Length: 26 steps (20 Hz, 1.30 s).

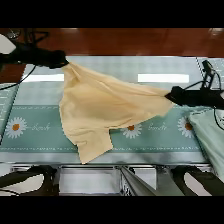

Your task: Fold the shirts.

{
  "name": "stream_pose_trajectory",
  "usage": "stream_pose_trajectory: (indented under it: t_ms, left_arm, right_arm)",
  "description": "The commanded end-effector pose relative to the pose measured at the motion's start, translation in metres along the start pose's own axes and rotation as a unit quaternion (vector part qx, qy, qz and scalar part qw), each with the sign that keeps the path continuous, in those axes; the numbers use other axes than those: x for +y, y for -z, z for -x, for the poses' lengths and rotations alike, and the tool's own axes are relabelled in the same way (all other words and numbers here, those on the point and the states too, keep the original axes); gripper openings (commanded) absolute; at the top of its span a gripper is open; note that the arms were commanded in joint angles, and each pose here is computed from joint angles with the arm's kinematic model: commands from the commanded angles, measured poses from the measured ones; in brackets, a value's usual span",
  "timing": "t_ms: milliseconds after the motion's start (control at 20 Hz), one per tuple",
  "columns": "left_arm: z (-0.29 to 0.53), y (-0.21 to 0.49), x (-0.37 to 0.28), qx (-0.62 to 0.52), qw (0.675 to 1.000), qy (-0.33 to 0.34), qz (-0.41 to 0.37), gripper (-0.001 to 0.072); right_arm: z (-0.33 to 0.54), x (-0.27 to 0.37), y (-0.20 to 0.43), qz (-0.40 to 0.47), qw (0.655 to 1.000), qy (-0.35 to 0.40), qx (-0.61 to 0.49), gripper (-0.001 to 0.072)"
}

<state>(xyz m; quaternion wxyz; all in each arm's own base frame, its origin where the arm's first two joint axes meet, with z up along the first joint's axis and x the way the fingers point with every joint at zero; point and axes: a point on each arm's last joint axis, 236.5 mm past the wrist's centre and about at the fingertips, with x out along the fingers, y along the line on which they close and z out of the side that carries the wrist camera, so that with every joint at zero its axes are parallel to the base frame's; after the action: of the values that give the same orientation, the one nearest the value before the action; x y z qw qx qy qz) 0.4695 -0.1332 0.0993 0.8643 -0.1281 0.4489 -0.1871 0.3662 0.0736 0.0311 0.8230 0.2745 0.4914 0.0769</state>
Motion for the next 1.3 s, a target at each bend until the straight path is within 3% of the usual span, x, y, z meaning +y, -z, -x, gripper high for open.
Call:
stream_pose_trajectory:
  t_ms: [0,50,250,350,500,600,750,900,1250]
  left_arm:
    - [-0.035,0.015,-0.010,0.030,0.997,0.035,0.064,0.0382]
    - [-0.034,0.018,-0.011,0.039,0.996,0.035,0.068,0.0692]
    - [0.005,0.061,0.051,0.148,0.987,-0.056,0.040,0.0702]
    - [0.036,0.090,0.092,0.188,0.975,-0.103,0.063,0.0701]
    - [0.050,0.163,0.110,0.197,0.965,-0.101,0.142,0.0700]
    - [0.046,0.231,0.106,0.209,0.954,-0.091,0.193,0.0700]
    - [0.050,0.289,0.111,0.191,0.938,-0.093,0.272,0.0700]
    - [0.046,0.301,0.088,0.165,0.929,-0.026,0.330,0.0700]
    - [0.033,0.312,0.087,0.157,0.920,-0.020,0.359,0.0700]
  right_arm:
    - [-0.076,-0.019,-0.042,-0.052,0.998,0.000,0.024,0.0314]
    - [-0.087,-0.014,-0.050,-0.049,0.998,-0.011,0.048,0.0629]
    - [-0.051,-0.027,-0.091,-0.032,0.995,-0.013,0.097,0.0634]
    - [-0.005,-0.075,-0.097,-0.031,0.994,0.046,0.096,0.0634]
    - [0.046,-0.159,-0.060,-0.071,0.981,0.149,0.102,0.0633]
    - [0.045,-0.171,-0.022,-0.113,0.982,0.127,0.080,0.0630]
    - [0.031,-0.123,0.030,-0.108,0.992,0.025,0.059,0.0630]
    - [0.034,-0.090,0.041,-0.085,0.996,-0.007,0.030,0.0629]
    - [0.024,-0.062,0.061,-0.041,0.997,-0.020,0.069,0.0630]
